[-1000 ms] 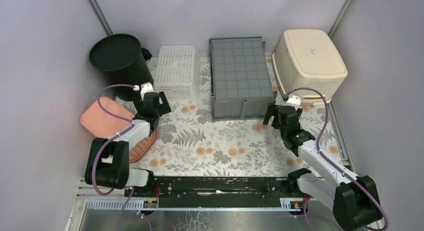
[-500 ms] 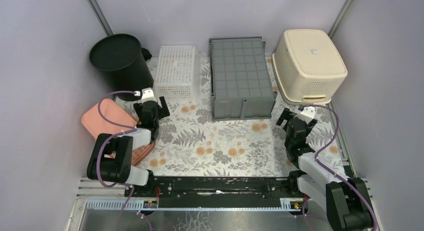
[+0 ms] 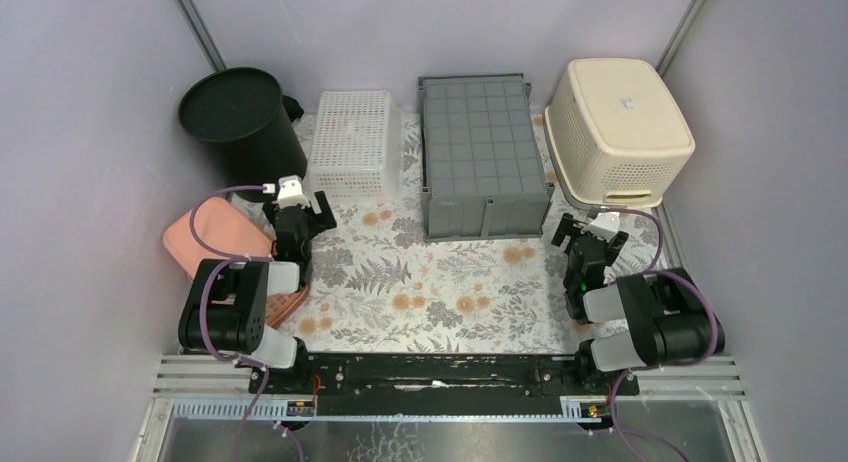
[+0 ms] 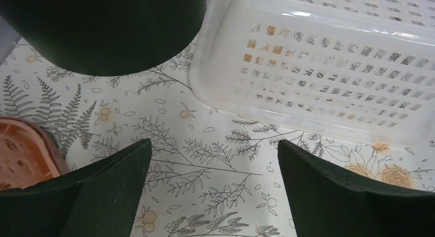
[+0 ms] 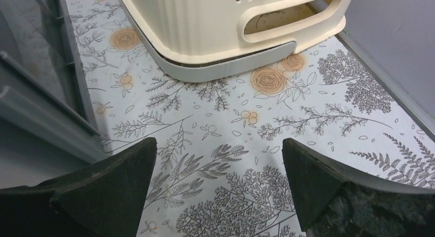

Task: Turn the large container upside down
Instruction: Reset both arms

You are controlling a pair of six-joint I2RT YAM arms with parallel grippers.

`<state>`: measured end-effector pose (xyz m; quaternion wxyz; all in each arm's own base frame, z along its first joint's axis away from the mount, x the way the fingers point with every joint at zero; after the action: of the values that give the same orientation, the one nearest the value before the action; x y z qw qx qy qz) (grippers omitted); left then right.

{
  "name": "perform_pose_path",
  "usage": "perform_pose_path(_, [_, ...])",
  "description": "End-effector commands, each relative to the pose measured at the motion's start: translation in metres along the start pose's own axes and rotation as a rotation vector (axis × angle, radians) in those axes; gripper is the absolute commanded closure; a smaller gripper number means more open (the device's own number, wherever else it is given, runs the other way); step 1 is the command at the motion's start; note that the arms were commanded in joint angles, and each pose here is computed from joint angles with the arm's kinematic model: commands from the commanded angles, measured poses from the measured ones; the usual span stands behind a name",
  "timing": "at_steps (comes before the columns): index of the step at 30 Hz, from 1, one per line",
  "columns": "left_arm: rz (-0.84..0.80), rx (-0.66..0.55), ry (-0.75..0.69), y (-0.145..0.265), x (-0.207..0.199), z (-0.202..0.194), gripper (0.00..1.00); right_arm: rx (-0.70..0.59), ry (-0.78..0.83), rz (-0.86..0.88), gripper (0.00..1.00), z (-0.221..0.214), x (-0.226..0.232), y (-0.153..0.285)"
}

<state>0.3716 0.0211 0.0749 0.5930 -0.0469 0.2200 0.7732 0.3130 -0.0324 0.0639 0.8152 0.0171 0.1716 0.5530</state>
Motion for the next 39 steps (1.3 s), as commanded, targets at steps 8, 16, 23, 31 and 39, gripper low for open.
perform_pose_path(8, [-0.274, -0.107, -0.091, 0.014, -0.034, 0.007, 0.0, -0.275, -0.013, 0.098, 0.01, 0.039, 0.008, 0.003])
perform_pose_path(16, [-0.265, -0.108, -0.091, 0.013, -0.033, 0.007, 0.0, -0.162, 0.023, 0.101, 0.01, 0.03, 0.017, -0.017])
perform_pose_path(23, [-0.265, -0.107, -0.093, 0.013, -0.032, 0.007, 0.0, -0.156, 0.017, 0.087, 0.01, 0.03, 0.015, -0.019])
perform_pose_path(31, [-0.264, -0.107, -0.092, 0.013, -0.033, 0.007, 0.0, -0.155, 0.018, 0.086, 0.01, 0.03, 0.015, -0.019])
perform_pose_path(39, [-0.265, -0.108, -0.092, 0.013, -0.033, 0.007, 0.0, -0.155, 0.017, 0.083, 0.01, 0.03, 0.014, -0.019])
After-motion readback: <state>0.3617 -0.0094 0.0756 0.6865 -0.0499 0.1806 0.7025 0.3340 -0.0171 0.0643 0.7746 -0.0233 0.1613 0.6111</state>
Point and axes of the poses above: each gripper's point midway between its finger pads, its own y axis back along the fingers, its own x axis along the line the jaws close on, z = x × y, the point moved 1 cm from there along y, back along the fingers, and after that the axes turned 15 degrees about y, right-handed, at the moved point
